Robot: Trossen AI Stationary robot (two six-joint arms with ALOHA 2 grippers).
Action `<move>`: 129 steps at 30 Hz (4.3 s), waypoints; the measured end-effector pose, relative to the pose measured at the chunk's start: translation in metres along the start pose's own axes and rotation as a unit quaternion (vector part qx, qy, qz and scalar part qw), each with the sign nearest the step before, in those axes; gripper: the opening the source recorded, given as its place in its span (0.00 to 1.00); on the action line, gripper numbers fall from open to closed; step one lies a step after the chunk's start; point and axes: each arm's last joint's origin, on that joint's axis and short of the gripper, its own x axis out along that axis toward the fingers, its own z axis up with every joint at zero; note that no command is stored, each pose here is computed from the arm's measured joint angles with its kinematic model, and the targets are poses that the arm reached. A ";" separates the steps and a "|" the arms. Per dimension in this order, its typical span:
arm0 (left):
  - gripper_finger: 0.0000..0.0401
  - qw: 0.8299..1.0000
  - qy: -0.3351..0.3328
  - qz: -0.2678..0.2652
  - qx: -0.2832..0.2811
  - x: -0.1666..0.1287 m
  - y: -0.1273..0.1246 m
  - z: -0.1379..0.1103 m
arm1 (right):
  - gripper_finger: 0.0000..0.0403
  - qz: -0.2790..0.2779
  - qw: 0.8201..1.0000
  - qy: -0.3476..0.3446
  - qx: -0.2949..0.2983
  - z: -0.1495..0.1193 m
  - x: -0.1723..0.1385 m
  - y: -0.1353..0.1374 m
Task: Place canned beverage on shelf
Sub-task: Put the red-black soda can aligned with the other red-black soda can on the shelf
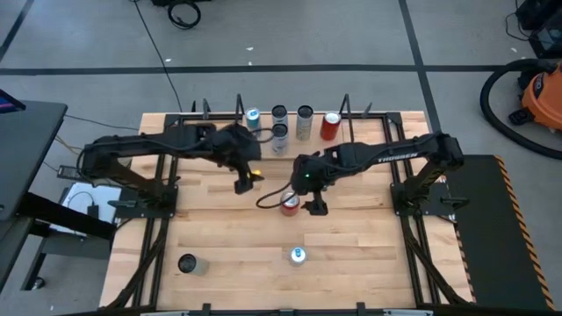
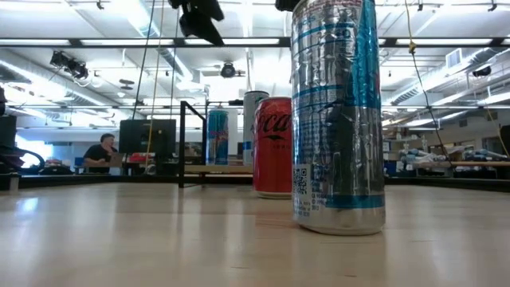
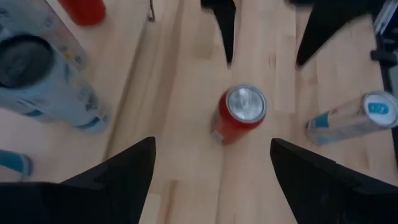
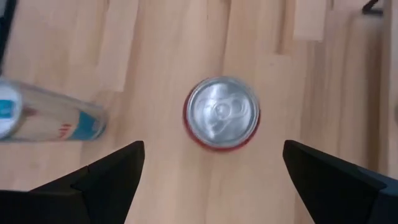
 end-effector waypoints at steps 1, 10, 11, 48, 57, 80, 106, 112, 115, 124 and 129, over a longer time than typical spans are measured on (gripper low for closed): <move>0.79 1.000 -0.004 0.002 0.000 -0.005 0.002 0.000 | 0.97 -0.007 1.000 -0.006 -0.008 0.000 0.003 0.001; 0.79 0.999 -0.005 0.045 -0.005 -0.017 0.012 -0.016 | 0.97 -0.029 0.997 -0.061 -0.046 -0.005 0.029 0.006; 0.79 0.999 -0.001 0.049 -0.006 -0.016 0.012 -0.020 | 0.97 -0.033 0.996 -0.067 -0.048 -0.005 0.030 0.007; 0.79 0.992 -0.110 0.063 -0.009 0.005 0.025 -0.056 | 0.97 -0.087 0.986 -0.134 -0.050 -0.038 0.079 0.005; 0.79 0.992 -0.110 0.066 -0.011 0.005 0.027 -0.056 | 0.82 -0.087 0.986 -0.135 -0.048 -0.038 0.079 0.005; 0.79 0.993 -0.098 0.063 -0.013 0.006 0.026 -0.058 | 0.72 -0.184 0.966 -0.171 -0.064 -0.052 -0.063 -0.003; 0.79 0.993 -0.098 0.062 0.002 0.006 0.024 -0.058 | 0.72 -0.195 0.972 -0.129 0.025 -0.119 -0.088 -0.100; 0.79 0.993 -0.097 0.062 0.002 0.006 0.024 -0.058 | 0.72 -0.186 0.974 -0.128 0.033 -0.133 -0.078 -0.111; 0.79 0.993 -0.097 0.062 0.002 0.006 0.024 -0.058 | 0.72 -0.190 0.974 -0.116 0.045 -0.142 -0.072 -0.117; 0.79 0.993 -0.098 0.062 0.002 0.006 0.024 -0.058 | 0.72 -0.205 0.968 -0.136 0.055 -0.152 -0.066 -0.129; 0.79 0.993 -0.098 0.062 0.002 0.006 0.024 -0.058 | 0.72 -0.200 0.969 -0.136 0.058 -0.156 -0.061 -0.131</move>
